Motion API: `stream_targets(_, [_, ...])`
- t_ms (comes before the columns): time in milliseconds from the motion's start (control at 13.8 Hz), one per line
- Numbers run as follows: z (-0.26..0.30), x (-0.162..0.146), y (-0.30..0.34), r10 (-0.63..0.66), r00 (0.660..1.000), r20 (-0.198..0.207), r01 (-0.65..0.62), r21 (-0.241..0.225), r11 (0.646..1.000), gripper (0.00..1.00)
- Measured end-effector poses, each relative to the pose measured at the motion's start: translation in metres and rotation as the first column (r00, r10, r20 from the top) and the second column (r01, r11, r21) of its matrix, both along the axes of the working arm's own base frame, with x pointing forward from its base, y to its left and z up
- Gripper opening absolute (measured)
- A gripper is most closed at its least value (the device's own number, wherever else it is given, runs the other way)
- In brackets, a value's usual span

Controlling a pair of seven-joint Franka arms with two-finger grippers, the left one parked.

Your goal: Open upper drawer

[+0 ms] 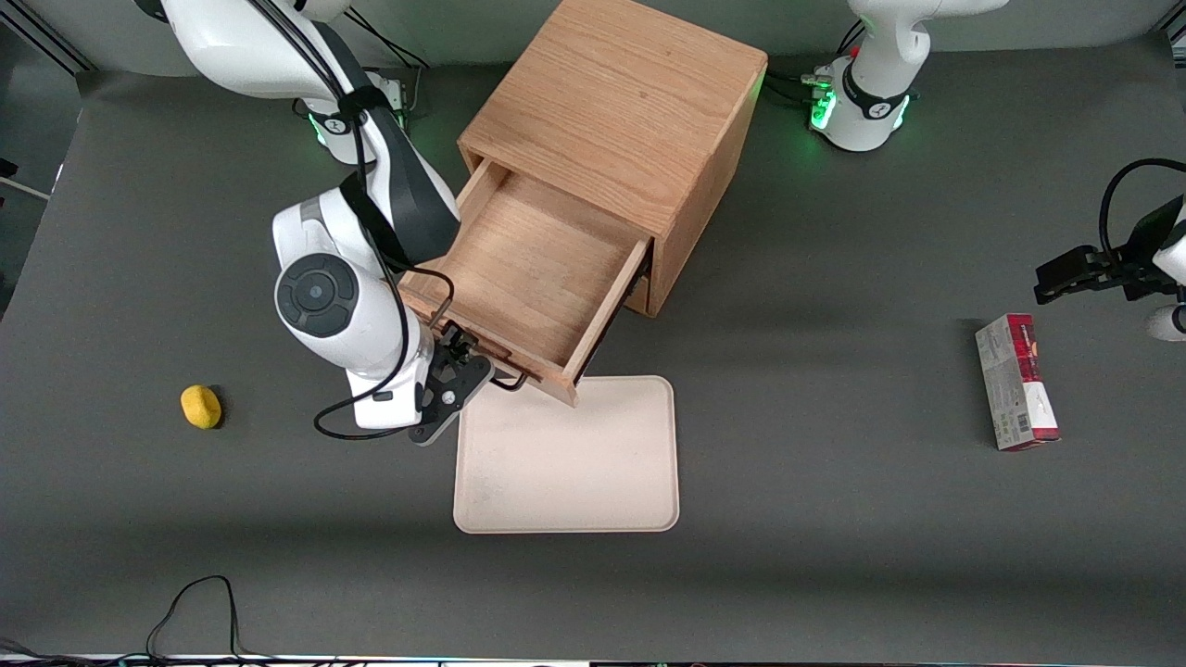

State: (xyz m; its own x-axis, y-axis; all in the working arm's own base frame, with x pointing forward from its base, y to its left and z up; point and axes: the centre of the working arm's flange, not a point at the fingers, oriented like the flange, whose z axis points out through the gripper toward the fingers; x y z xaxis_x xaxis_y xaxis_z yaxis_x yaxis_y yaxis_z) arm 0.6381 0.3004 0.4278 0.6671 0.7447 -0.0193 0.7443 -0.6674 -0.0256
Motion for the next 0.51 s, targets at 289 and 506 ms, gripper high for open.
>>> stream_targets(289, [0.059, 0.001, 0.000, 0.003, 1.000, 0.018, -0.004, 0.010, 1.000, 1.00])
stream_targets(506, [0.097, -0.001, -0.010, -0.029, 0.999, 0.046, 0.028, 0.019, 0.999, 1.00])
